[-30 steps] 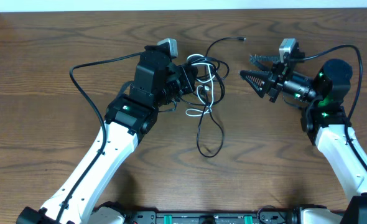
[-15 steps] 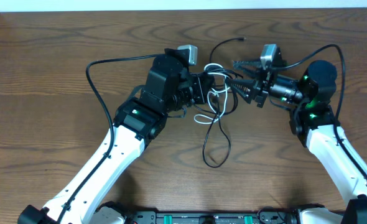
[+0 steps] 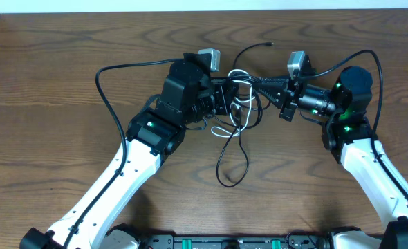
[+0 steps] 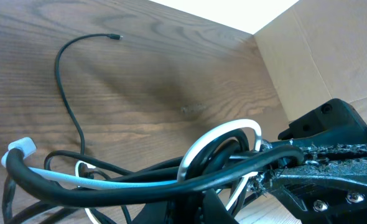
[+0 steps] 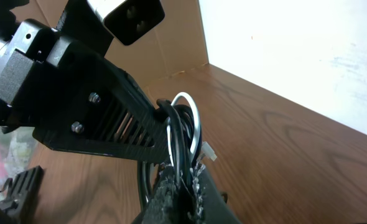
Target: Untangle cables
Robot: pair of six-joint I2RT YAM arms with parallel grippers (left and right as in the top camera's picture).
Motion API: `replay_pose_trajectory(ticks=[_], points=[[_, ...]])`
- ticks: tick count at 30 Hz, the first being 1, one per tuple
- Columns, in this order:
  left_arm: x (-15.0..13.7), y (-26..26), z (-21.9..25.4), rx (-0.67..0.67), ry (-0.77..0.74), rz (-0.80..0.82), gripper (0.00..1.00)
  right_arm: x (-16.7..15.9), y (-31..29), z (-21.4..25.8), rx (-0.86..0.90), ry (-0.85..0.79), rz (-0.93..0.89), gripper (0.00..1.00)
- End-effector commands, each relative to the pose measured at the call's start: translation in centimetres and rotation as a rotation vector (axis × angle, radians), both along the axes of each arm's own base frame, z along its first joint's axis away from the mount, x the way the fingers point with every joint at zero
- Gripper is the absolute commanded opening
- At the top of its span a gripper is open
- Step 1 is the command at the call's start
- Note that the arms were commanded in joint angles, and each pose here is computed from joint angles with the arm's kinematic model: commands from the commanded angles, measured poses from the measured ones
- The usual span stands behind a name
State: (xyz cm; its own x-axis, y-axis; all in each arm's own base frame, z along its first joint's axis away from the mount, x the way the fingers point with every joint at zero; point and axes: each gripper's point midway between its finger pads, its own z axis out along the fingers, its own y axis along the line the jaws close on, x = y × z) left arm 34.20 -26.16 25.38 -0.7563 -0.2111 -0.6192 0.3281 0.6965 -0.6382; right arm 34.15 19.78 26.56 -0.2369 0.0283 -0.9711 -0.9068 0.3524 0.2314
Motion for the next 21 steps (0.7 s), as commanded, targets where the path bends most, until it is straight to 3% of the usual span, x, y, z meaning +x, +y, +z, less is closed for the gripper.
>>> replay_pose_trajectory(ticks=[1,10,18,21], points=[[-0.05,-0.16,0.74,-0.009,-0.024,-0.017,0.08,-0.23,0.20,0.63,-0.002,-0.026,0.006,0.11],[-0.04,-0.17,0.77,-0.009,-0.026,-0.017,0.08,-0.28,0.28,0.63,-0.002,-0.026,0.009,0.11],[-0.02,-0.16,0.77,-0.015,-0.019,-0.011,0.08,-0.76,0.99,0.32,-0.004,-0.006,0.030,0.17],[-0.04,-0.17,0.76,-0.024,-0.008,-0.005,0.07,-0.77,1.05,0.28,-0.005,-0.004,0.030,0.05]])
